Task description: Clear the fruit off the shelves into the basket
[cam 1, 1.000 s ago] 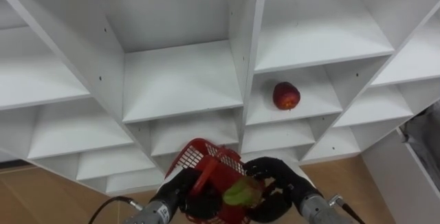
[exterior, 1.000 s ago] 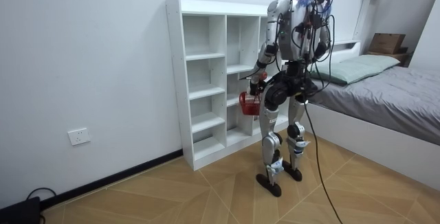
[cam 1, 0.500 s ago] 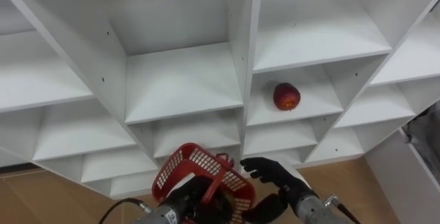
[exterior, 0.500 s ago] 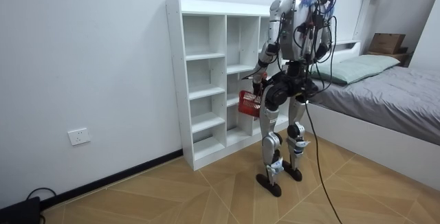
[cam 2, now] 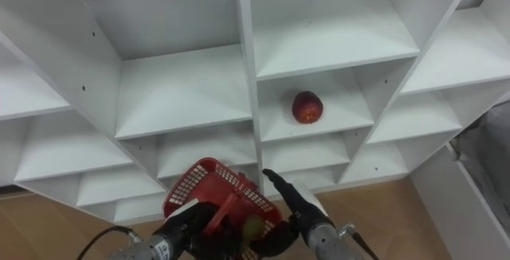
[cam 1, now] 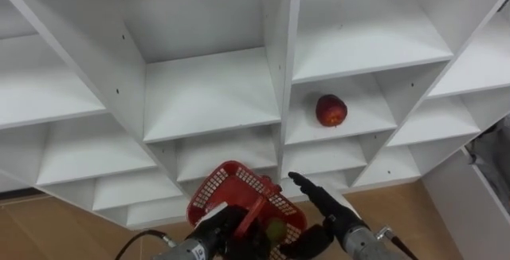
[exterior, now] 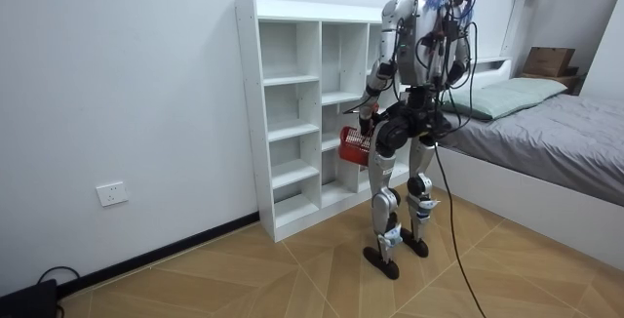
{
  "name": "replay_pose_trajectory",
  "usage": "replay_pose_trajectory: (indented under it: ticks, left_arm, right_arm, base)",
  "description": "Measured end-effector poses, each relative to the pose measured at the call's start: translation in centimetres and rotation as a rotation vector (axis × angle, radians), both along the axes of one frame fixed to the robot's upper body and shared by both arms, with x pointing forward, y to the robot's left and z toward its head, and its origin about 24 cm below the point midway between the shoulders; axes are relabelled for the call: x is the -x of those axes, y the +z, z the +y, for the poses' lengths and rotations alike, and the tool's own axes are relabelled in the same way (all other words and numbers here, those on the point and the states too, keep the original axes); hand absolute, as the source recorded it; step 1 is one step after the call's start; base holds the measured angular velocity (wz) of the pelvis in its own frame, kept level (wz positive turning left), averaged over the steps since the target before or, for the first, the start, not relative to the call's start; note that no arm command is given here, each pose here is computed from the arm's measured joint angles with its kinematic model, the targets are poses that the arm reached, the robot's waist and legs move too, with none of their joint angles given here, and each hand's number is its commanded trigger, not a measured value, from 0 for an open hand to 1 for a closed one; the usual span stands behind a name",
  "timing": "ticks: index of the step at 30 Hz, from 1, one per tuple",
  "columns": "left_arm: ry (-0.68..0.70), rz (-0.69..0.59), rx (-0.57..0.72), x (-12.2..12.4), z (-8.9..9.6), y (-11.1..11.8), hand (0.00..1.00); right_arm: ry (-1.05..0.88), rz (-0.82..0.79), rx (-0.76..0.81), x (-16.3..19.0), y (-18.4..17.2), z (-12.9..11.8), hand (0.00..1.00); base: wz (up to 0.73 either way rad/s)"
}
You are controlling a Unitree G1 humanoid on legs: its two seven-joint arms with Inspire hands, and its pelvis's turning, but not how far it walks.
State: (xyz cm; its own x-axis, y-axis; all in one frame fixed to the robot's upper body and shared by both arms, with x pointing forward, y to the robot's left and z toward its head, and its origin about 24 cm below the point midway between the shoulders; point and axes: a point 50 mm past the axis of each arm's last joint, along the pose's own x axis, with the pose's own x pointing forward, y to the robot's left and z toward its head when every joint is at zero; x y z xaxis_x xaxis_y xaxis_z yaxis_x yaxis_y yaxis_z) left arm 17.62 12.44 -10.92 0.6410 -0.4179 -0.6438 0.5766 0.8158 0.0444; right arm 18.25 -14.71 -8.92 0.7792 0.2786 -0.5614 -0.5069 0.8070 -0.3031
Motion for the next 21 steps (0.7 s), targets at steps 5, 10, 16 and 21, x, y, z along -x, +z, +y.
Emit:
replay_pose_trajectory:
  ticks: [5,10,16,21]
  left_arm:
    - [0.013,-0.018,-0.002,-0.3,0.3,0.2,1.0]
    - [0.044,-0.019,-0.048,0.0,1.6,0.0,1.0]
    - [0.074,-0.016,-0.075,0.5,2.1,-0.2,1.0]
    - [0.095,-0.006,-0.084,1.1,2.3,-0.5,1.0]
  right_arm:
    - [-0.038,-0.007,-0.023,-0.2,0.1,-0.2,0.0]
    - [-0.104,-0.05,-0.035,-0.5,0.6,-0.5,0.0]
    - [-0.217,-0.112,-0.027,-1.0,1.2,-1.7,0.0]
    - [-0.286,-0.125,-0.015,-0.9,1.3,-2.8,0.0]
  base:
    - [-0.03]
    - [-0.08]
    - [-0.01]
    - [-0.01]
